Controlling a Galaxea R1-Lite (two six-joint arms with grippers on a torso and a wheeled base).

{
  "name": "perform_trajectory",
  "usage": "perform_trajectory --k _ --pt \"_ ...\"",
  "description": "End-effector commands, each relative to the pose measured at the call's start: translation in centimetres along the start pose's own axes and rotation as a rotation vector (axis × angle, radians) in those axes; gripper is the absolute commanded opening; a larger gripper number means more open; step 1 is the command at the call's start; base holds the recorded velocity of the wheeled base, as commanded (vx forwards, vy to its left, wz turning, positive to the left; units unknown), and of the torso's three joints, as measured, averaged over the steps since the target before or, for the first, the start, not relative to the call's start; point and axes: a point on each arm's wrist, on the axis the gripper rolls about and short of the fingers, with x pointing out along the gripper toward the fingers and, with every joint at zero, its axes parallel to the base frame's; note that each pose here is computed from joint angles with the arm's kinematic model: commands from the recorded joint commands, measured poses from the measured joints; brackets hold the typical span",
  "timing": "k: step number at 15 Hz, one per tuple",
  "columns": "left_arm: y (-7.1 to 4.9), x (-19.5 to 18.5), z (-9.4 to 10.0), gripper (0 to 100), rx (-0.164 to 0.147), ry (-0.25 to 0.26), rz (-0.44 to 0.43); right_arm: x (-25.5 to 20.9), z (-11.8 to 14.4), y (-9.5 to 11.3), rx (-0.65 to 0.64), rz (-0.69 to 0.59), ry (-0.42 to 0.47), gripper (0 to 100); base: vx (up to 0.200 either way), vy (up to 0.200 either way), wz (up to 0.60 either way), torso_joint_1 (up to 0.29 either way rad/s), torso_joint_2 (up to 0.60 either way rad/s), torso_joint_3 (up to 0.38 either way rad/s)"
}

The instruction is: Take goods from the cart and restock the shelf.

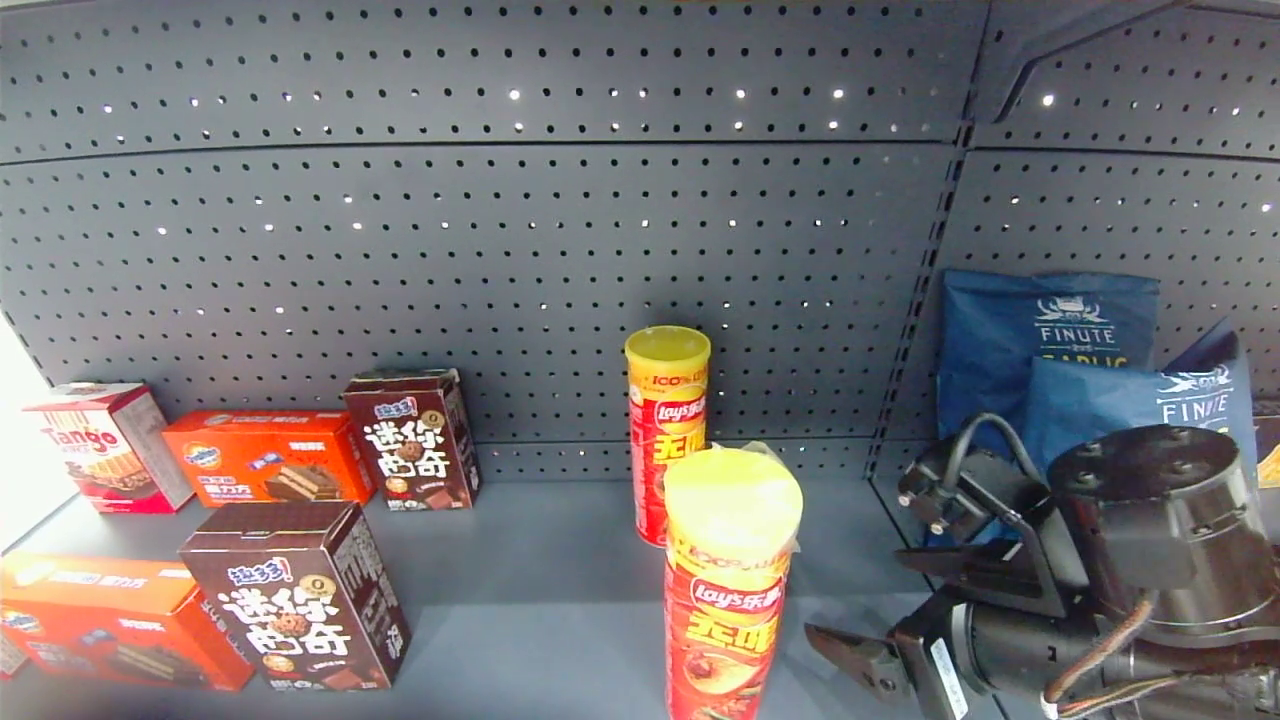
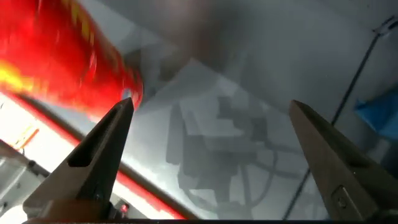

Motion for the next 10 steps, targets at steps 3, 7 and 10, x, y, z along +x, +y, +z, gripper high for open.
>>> perform_trajectory --k 3,7,10 --pt "0.0 0.1 0.0 100 -0.007 0.006 -0.002 2.0 0.0 0.5 -0.013 -0.006 0.047 100 0.0 0.0 0.0 0.0 0.0 0.0" --pt "0.0 0.1 0.0 100 -0.031 0.006 -0.002 2.6 -0.1 0.7 -0.018 -0.009 0.066 100 0.0 0.0 0.0 0.0 0.0 0.0" --pt "0.0 0.1 0.0 100 -0.031 0.006 -0.003 3.5 0.2 1.1 -0.024 -0.002 0.073 100 0.0 0.0 0.0 0.0 0.0 0.0"
